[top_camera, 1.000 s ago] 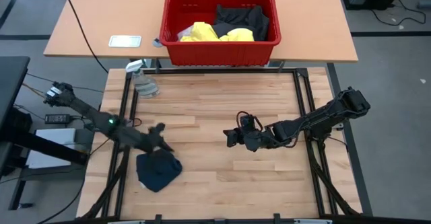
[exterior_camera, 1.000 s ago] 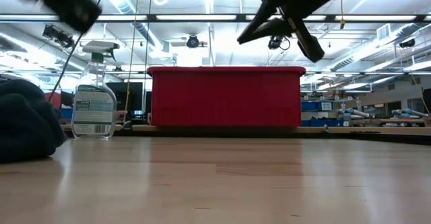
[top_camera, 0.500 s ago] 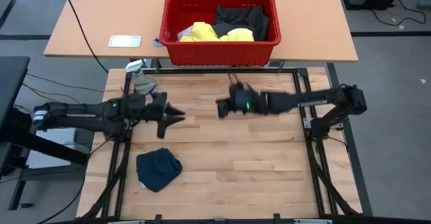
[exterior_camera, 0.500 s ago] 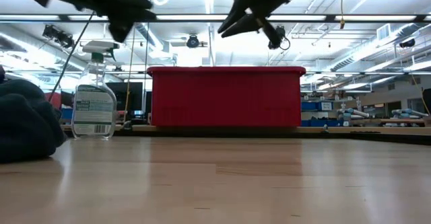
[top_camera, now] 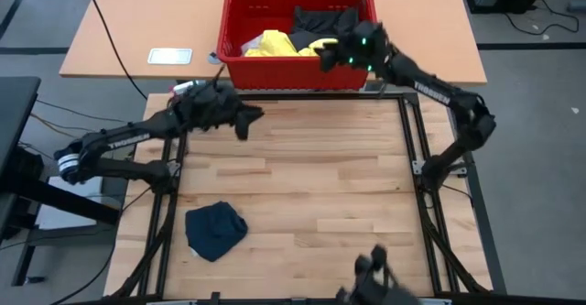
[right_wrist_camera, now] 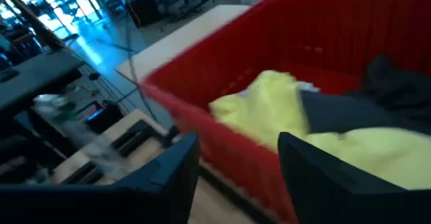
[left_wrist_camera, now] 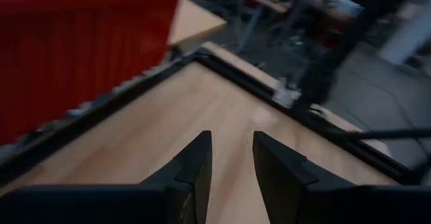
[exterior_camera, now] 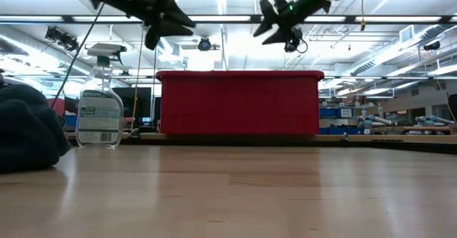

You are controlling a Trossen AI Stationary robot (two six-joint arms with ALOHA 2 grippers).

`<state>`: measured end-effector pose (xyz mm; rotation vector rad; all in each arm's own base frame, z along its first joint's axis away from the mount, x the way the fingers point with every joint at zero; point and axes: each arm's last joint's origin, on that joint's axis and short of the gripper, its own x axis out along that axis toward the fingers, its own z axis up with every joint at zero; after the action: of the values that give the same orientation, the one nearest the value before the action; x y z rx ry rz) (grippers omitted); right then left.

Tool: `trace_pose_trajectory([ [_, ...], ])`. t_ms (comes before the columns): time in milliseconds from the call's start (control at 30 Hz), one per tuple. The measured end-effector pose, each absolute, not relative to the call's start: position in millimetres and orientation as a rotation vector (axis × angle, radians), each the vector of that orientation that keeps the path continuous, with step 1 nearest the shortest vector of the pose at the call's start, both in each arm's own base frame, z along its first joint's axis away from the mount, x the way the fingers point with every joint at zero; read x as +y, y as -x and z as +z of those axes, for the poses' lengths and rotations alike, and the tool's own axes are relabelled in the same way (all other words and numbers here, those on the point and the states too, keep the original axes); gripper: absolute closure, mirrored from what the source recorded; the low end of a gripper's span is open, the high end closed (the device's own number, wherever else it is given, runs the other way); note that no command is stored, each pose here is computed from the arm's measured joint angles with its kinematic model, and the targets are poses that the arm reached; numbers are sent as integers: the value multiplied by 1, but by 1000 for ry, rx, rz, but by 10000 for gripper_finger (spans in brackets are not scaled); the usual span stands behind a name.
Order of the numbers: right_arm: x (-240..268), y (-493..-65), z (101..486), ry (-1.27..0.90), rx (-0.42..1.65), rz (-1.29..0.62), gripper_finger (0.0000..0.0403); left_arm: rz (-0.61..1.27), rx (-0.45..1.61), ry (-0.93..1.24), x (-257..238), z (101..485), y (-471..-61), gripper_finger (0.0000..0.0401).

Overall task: Fold laundry
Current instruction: Remove the black shorts from the red laundry bin

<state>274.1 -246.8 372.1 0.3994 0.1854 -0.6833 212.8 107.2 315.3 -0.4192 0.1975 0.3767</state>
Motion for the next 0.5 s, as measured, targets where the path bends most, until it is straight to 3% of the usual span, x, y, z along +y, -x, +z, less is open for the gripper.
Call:
trace_pose_trajectory([
  [167,-301,-268,361,-418,223,-605,161,445,176,438,135,336,-227,287],
  [500,-377,-288,327,-413,373,-647,160,521,118,470,155,355,-225,287],
])
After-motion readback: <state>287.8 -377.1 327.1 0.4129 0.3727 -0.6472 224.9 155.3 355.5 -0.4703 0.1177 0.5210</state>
